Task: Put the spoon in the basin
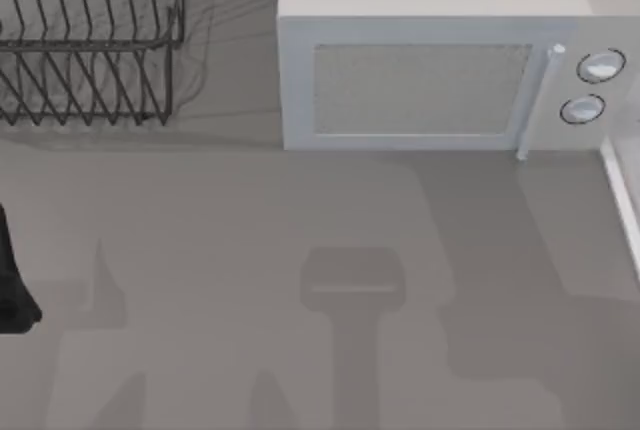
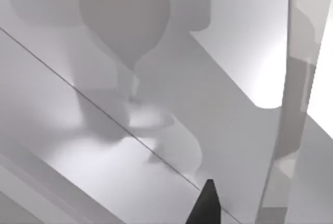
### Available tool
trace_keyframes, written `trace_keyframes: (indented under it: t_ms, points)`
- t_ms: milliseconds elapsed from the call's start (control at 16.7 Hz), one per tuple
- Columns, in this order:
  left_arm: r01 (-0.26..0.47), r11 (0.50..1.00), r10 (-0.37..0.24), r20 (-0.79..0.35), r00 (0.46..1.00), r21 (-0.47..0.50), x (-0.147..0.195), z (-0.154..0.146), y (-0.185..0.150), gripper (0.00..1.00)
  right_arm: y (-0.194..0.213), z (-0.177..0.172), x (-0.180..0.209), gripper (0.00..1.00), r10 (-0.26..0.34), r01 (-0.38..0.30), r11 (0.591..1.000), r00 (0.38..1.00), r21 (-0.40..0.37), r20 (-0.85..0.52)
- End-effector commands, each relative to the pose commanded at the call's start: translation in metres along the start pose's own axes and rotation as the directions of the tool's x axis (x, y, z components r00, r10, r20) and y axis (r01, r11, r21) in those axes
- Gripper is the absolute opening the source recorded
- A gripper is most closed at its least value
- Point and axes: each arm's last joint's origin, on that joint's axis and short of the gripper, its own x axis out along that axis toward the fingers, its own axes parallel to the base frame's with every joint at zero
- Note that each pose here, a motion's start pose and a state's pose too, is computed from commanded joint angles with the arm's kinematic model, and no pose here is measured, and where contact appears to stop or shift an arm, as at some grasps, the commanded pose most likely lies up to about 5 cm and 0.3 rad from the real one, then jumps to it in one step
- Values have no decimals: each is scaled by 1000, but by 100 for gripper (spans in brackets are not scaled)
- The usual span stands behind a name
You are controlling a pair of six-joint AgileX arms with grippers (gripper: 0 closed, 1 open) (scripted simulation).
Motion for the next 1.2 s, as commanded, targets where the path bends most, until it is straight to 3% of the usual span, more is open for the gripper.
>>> trace_keyframes:
  t_ms: [300, 1080, 1200]
  points:
    - [0, 1000, 0, 0, 1000, 0, 0, 0, 0, 100, 0, -1, 3, 0, -2, 2, 1000, 1000, 0, -2]
    - [0, 1000, 0, 0, 1000, 0, 0, 0, 0, 100, 0, -1, 3, 98, -2, 2, 1000, 1000, 0, -2]
    - [0, 1000, 0, 0, 1000, 0, 0, 0, 0, 100, 0, -1, 3, 100, -2, 2, 1000, 1000, 0, -2]
